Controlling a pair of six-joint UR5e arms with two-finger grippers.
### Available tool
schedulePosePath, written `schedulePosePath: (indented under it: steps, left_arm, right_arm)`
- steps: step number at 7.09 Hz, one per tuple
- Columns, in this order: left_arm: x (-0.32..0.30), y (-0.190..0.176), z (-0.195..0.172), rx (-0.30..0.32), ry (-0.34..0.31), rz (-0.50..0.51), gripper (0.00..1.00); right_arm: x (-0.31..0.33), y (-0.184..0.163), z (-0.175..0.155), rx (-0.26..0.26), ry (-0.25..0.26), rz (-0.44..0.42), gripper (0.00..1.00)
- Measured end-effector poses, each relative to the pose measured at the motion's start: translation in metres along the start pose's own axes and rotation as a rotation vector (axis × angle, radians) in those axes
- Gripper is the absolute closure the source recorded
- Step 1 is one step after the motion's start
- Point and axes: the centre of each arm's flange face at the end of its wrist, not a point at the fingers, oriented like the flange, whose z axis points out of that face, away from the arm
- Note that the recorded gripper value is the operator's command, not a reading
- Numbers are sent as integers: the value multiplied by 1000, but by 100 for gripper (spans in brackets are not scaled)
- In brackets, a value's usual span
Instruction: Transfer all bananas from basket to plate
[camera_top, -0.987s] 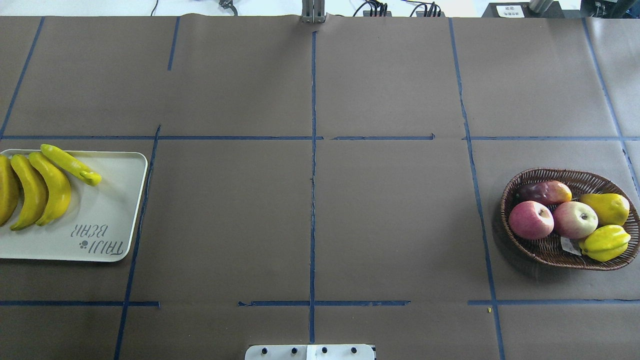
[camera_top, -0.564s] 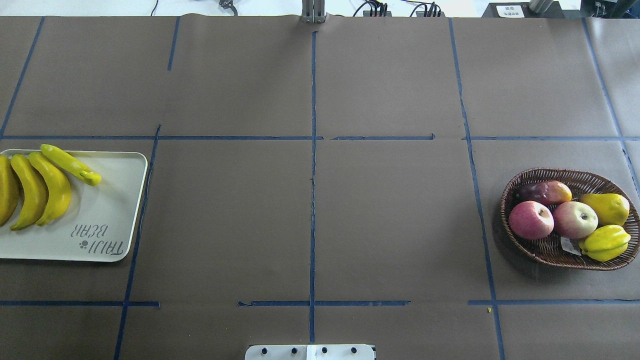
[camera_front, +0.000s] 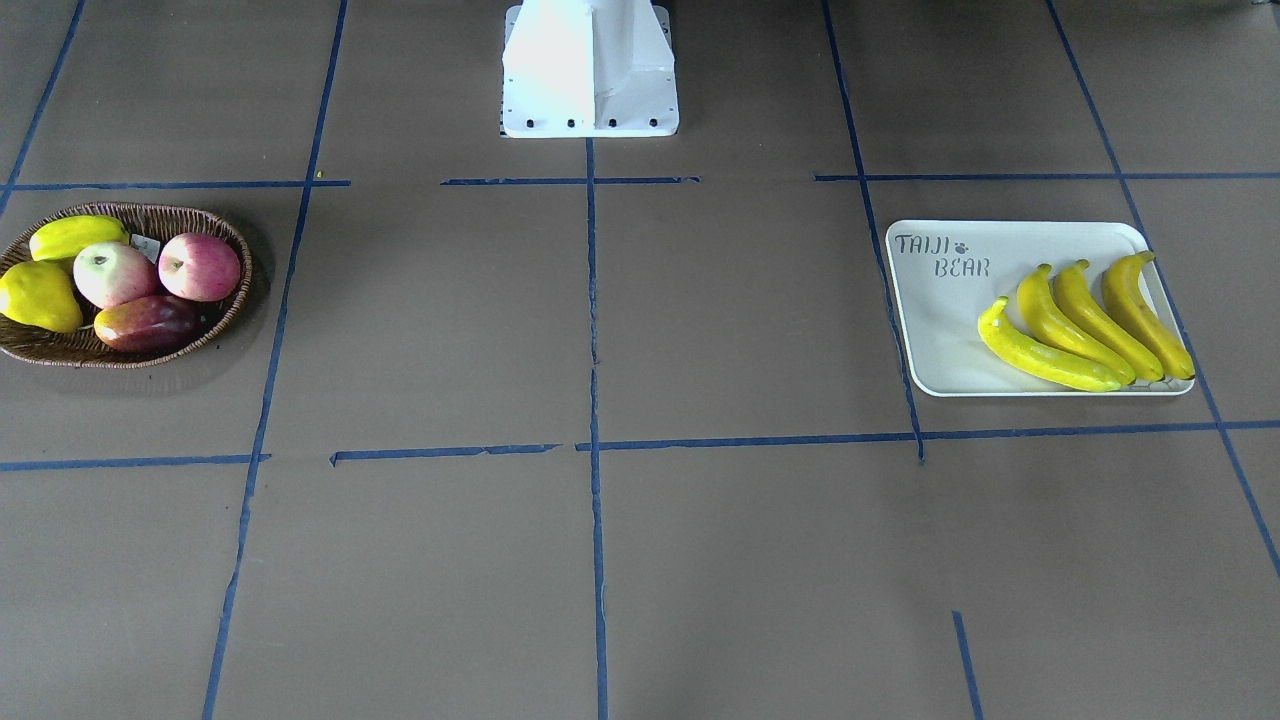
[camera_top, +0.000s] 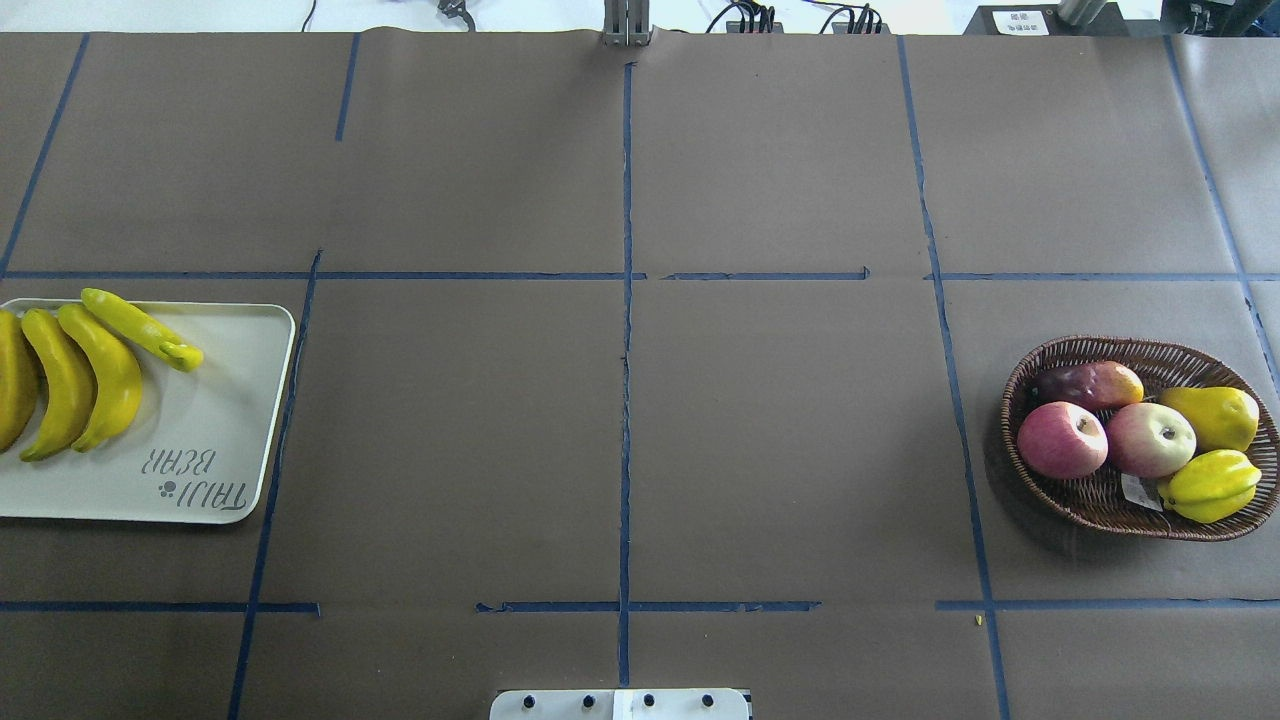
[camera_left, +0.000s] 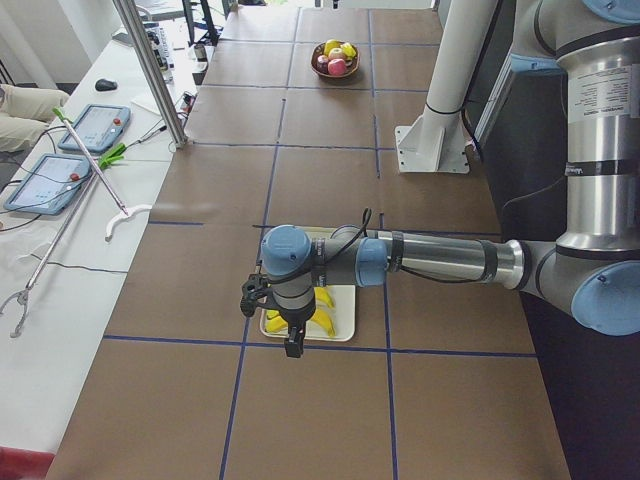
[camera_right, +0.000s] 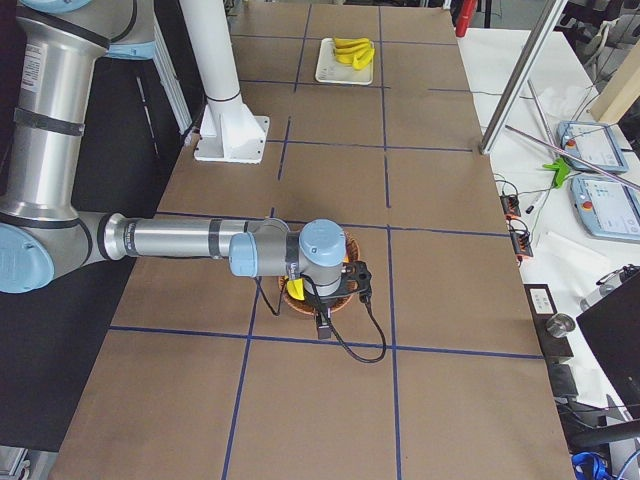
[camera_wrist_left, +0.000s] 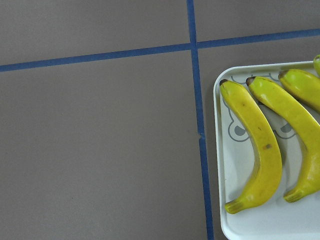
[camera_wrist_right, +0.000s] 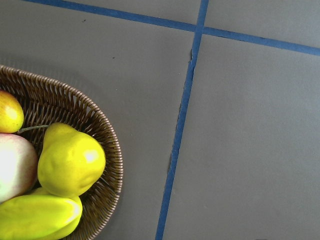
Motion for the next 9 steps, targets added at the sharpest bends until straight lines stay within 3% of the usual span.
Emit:
schedulePosePath:
  steps: [9]
  left_arm:
    - [-3,10,5,-11,2,-2,0]
  right_arm:
    - [-2,0,0,2,-5,13,0]
